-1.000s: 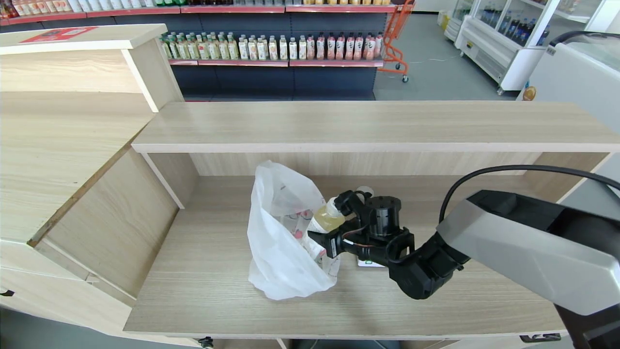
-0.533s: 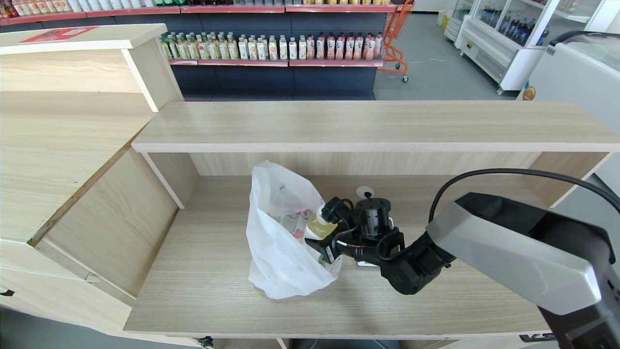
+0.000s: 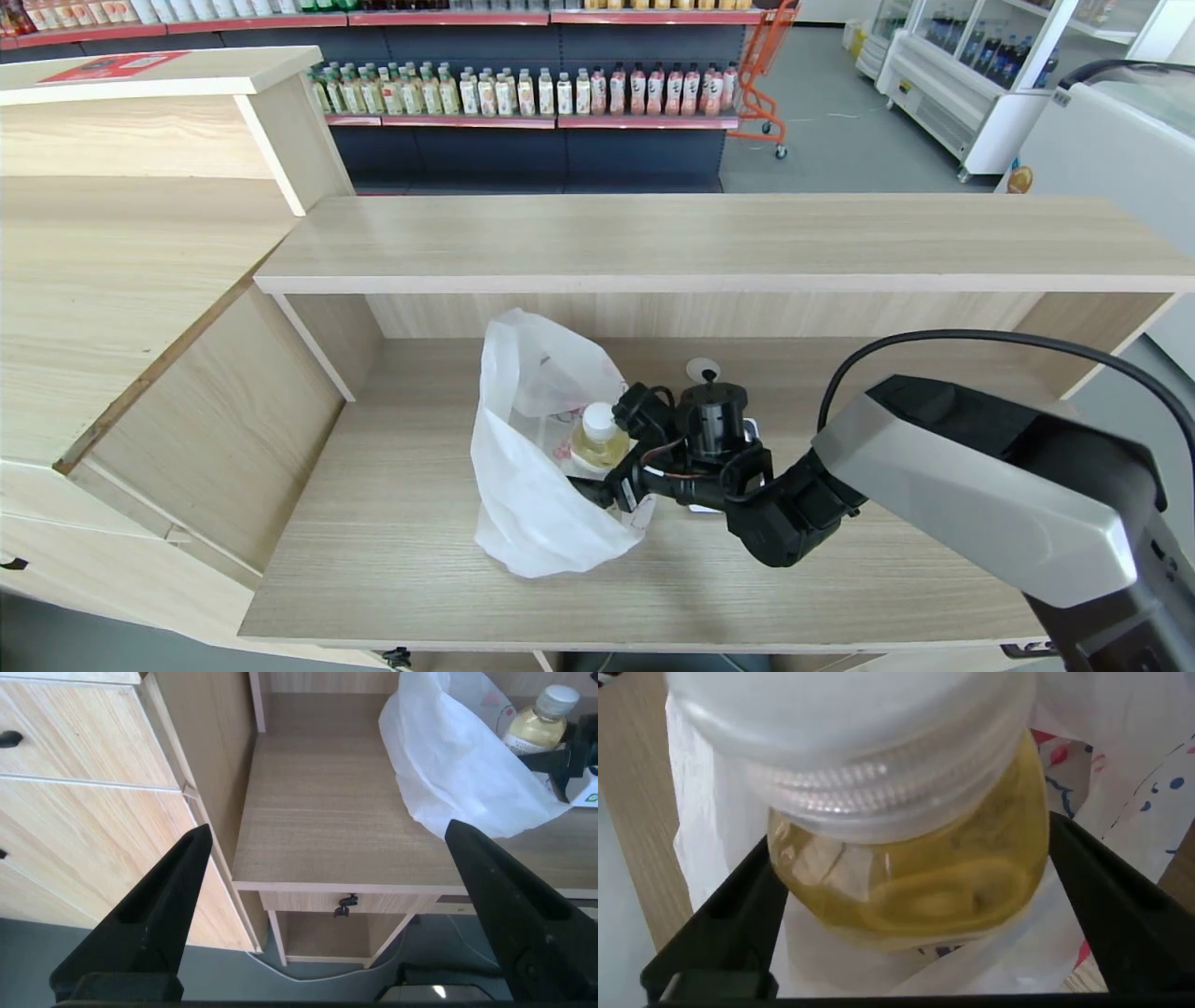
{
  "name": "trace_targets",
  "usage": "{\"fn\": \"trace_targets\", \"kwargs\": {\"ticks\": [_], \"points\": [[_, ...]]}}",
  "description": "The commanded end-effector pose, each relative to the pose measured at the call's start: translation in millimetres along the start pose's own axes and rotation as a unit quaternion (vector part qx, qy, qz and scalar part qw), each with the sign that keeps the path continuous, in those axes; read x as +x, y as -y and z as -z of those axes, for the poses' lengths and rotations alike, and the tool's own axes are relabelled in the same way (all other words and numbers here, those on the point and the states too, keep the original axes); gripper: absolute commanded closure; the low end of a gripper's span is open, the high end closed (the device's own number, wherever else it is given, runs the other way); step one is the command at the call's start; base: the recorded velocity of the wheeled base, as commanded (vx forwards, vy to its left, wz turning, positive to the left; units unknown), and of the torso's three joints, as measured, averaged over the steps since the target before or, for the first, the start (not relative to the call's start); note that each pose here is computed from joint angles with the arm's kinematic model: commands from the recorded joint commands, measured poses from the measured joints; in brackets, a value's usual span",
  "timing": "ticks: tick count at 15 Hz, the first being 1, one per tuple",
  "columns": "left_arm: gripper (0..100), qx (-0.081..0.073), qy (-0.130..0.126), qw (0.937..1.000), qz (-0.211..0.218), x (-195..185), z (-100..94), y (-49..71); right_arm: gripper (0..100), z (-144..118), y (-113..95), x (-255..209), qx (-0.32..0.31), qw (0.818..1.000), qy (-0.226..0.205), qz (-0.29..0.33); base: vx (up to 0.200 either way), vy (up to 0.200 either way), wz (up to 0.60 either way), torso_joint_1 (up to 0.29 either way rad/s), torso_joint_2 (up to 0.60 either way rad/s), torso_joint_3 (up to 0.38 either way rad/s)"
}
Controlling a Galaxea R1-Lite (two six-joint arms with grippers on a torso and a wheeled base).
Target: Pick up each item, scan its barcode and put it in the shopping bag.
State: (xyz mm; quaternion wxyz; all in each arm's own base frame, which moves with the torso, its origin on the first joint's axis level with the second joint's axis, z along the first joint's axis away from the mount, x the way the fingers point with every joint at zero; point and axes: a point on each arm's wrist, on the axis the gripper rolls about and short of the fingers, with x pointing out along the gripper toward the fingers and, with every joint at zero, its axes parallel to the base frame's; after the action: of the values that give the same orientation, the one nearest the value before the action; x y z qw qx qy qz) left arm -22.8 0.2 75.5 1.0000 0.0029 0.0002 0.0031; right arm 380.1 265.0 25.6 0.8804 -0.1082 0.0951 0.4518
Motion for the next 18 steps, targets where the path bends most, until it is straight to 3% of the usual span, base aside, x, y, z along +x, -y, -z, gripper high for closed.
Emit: {"fn": "trace_targets", "kwargs": {"ticks": [1, 5, 9, 11, 14, 18], "points": [[0, 0.000, 0.000, 1.0000, 0.000, 0.0, 0.0, 0.0, 0, -12.8, 1.9, -1.2, 0.039, 0.999, 0.018, 0.001, 0.000, 0.000, 0.00, 0.000, 0.00, 0.000], [0, 0.000, 0.000, 1.0000, -0.001, 0.0, 0.0, 0.0, 0, -39.4, 7.2, -14.9, 0.160, 0.986, 0.045, 0.004, 0.000, 0.000, 0.00, 0.000, 0.00, 0.000], [0, 0.000, 0.000, 1.0000, 0.000, 0.0, 0.0, 0.0, 0, -38.6, 15.4, -44.5, 0.249, 0.968, 0.029, 0.024, 0.000, 0.000, 0.00, 0.000, 0.00, 0.000], [0, 0.000, 0.000, 1.0000, 0.000, 0.0, 0.0, 0.0, 0, -34.6, 22.3, -64.4, 0.276, 0.960, 0.020, 0.041, 0.000, 0.000, 0.00, 0.000, 0.00, 0.000], [0, 0.000, 0.000, 1.0000, -0.001, 0.0, 0.0, 0.0, 0, -49.4, 29.9, -80.3, 0.330, 0.942, 0.042, 0.049, 0.000, 0.000, 0.00, 0.000, 0.00, 0.000], [0, 0.000, 0.000, 1.0000, -0.001, 0.0, 0.0, 0.0, 0, -57.7, 17.4, -76.1, 0.346, 0.937, 0.048, 0.030, 0.000, 0.000, 0.00, 0.000, 0.00, 0.000]]}}
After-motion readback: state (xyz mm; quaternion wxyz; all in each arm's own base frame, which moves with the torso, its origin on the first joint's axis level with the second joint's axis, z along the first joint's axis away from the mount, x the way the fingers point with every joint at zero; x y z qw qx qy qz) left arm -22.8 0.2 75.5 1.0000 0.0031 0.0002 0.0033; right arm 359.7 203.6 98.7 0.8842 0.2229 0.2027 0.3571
